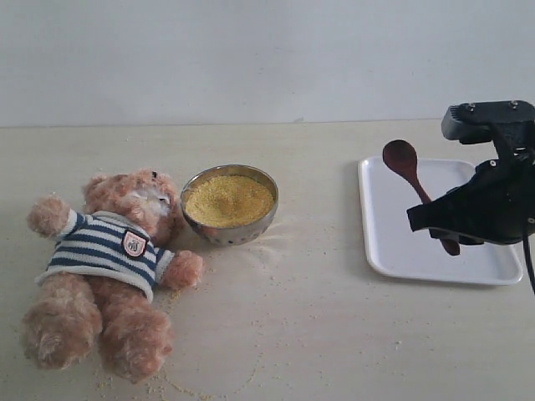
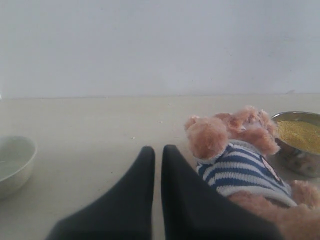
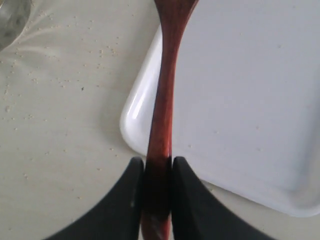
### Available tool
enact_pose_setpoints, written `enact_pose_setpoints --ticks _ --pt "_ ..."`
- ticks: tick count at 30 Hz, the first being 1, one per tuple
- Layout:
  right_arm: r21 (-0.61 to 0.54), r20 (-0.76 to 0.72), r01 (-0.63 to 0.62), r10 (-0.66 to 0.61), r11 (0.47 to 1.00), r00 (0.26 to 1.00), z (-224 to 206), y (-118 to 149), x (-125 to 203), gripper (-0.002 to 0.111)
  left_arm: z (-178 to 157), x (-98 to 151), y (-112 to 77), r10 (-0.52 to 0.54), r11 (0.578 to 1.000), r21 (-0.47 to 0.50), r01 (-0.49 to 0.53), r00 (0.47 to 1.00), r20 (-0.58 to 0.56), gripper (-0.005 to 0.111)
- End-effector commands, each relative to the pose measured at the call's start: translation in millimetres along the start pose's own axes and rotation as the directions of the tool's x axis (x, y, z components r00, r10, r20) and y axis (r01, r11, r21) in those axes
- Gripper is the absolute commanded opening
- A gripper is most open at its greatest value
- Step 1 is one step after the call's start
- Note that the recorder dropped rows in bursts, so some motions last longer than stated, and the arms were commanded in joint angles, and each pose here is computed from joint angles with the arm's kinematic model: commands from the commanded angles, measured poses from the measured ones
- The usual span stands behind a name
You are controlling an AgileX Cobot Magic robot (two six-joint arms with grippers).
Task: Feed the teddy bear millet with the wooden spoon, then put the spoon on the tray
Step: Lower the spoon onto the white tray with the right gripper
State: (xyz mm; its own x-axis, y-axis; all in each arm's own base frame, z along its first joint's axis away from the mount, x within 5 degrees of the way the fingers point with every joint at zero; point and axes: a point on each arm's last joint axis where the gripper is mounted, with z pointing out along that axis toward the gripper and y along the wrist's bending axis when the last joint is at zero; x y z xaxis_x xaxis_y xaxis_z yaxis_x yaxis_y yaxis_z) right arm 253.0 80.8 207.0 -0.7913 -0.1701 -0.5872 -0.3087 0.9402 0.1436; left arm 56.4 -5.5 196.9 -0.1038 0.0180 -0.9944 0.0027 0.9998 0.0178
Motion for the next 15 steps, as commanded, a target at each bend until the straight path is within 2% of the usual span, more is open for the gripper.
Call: enact_pose_setpoints --ticks 1,10,15 --pt "0.068 0.06 -0.037 0.033 0.997 0.998 7.9 -12.9 -6.4 0.0 0.1 0.2 0.1 -0.01 1.0 0.0 0.01 1.0 0.01 0.005" --pt "0.071 -0.091 -0.035 0.042 0.997 0.995 59.2 -28.3 -22.2 0.0 0.1 0.2 0.1 -0.01 1.0 0.0 0.01 1.0 0.01 0.005" --pt "0.085 -0.159 -0.018 0.031 0.996 0.987 82.5 -34.0 -16.6 0.0 0.1 0.2 0.1 -0.01 1.0 0.0 0.01 1.0 0.01 0.005"
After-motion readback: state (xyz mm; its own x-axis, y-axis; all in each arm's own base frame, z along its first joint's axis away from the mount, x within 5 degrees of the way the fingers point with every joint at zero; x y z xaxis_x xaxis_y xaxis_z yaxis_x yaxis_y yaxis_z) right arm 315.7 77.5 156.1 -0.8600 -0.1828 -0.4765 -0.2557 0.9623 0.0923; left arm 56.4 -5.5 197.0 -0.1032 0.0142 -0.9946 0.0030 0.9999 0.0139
